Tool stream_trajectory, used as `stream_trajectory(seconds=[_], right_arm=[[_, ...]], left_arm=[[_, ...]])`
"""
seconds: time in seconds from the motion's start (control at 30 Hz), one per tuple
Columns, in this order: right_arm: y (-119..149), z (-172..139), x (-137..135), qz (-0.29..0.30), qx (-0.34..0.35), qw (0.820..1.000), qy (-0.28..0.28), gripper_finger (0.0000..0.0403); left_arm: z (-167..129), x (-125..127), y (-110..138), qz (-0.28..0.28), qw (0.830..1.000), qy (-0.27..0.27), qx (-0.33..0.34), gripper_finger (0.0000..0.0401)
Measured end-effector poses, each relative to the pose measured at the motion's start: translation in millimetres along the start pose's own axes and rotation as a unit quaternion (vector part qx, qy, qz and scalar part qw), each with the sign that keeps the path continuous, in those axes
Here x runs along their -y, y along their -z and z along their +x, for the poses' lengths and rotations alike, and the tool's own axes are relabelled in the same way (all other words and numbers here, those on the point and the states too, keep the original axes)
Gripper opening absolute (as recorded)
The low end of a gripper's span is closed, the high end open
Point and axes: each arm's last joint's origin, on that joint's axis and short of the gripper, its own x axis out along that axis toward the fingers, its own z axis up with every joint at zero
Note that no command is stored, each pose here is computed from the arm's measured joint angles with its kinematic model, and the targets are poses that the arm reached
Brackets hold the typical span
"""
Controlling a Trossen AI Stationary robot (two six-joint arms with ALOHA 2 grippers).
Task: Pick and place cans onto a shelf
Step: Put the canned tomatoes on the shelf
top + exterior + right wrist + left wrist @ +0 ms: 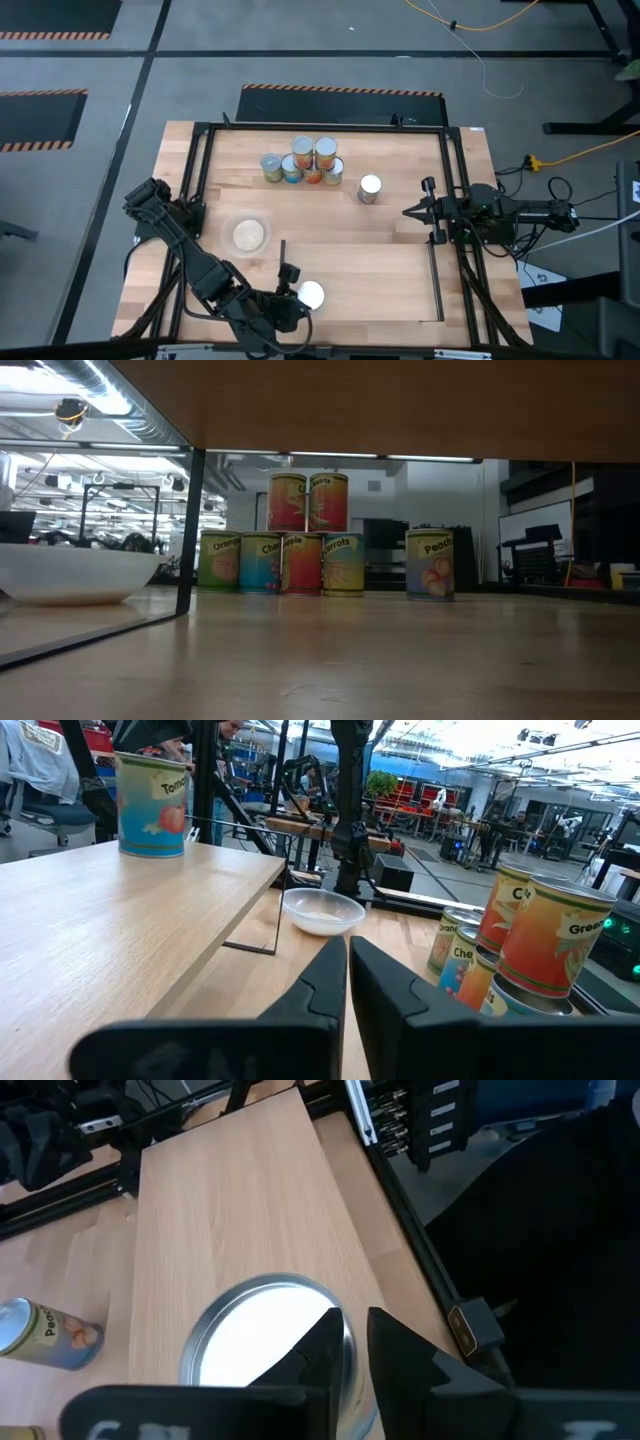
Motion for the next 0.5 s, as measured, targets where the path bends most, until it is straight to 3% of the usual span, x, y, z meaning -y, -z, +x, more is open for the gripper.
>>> stream_trajectory(seconds=[0.23,0.5], right_arm=[[0.0,0.0,0.0,0.0,0.0,1.0,0.0,0.0023],[0.0,0.0,0.0,0.0,0.0,1.0,0.0,0.0023]], left_arm=[[1.0,-1.7,-0.2,-0.002,1.0,-0.003,0.0,0.0071],[0.9,-1.5,-0.2,-0.002,1.0,-0.002,0.0,0.0073]])
